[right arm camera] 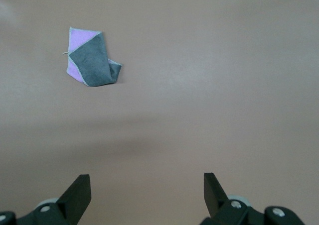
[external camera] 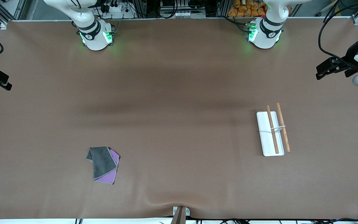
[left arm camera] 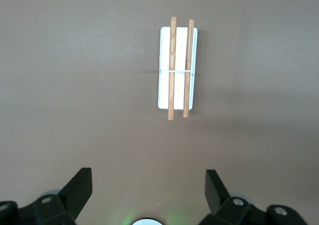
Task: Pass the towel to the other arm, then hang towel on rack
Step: 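Move the right gripper out toward the grey-purple towel, then lower the open right gripper onto the towel corner and close it, then lift the towel with the right gripper while the left gripper approaches, then grasp the hanging towel with the left gripper beside the right gripper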
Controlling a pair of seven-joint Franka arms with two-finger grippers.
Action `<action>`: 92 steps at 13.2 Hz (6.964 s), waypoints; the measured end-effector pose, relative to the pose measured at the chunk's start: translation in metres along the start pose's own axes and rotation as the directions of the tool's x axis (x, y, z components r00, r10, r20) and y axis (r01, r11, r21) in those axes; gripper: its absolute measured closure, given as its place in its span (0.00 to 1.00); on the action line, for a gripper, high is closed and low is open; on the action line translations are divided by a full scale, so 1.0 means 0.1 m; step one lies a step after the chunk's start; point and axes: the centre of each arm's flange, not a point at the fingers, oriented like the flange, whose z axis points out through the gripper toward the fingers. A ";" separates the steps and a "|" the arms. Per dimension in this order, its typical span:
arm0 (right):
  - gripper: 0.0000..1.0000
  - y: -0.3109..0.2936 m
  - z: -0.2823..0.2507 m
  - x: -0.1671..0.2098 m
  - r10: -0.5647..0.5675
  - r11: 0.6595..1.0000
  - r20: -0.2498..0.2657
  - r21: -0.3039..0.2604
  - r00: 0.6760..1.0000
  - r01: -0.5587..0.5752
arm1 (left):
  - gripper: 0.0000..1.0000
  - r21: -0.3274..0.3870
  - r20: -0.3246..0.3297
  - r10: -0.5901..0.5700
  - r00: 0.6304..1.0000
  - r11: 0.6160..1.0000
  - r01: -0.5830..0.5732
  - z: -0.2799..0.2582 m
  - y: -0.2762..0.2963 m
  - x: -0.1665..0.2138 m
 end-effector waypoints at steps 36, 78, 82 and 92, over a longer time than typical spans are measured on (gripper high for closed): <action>0.00 -1.60 3.95 1.30 -0.213 0.976 -0.096 0.037 0.972 0.217 | 0.00 -0.011 0.074 -0.009 0.997 1.000 0.010 0.43 -0.03 0.07; 0.88 -5.26 2.46 0.41 0.615 0.214 0.684 0.335 0.393 -0.918 | 0.00 -0.183 0.087 -0.031 0.996 0.982 0.046 0.97 0.27 0.77; 0.88 -5.70 2.37 0.11 0.618 0.066 0.724 0.339 0.305 -0.938 | 0.00 -0.369 0.120 -0.130 0.984 0.914 0.165 1.30 0.45 1.06; 0.88 -6.05 2.16 -0.19 0.586 -0.069 0.780 0.319 0.220 -0.945 | 0.04 -0.561 0.113 -0.178 0.978 0.801 0.210 1.42 1.26 1.32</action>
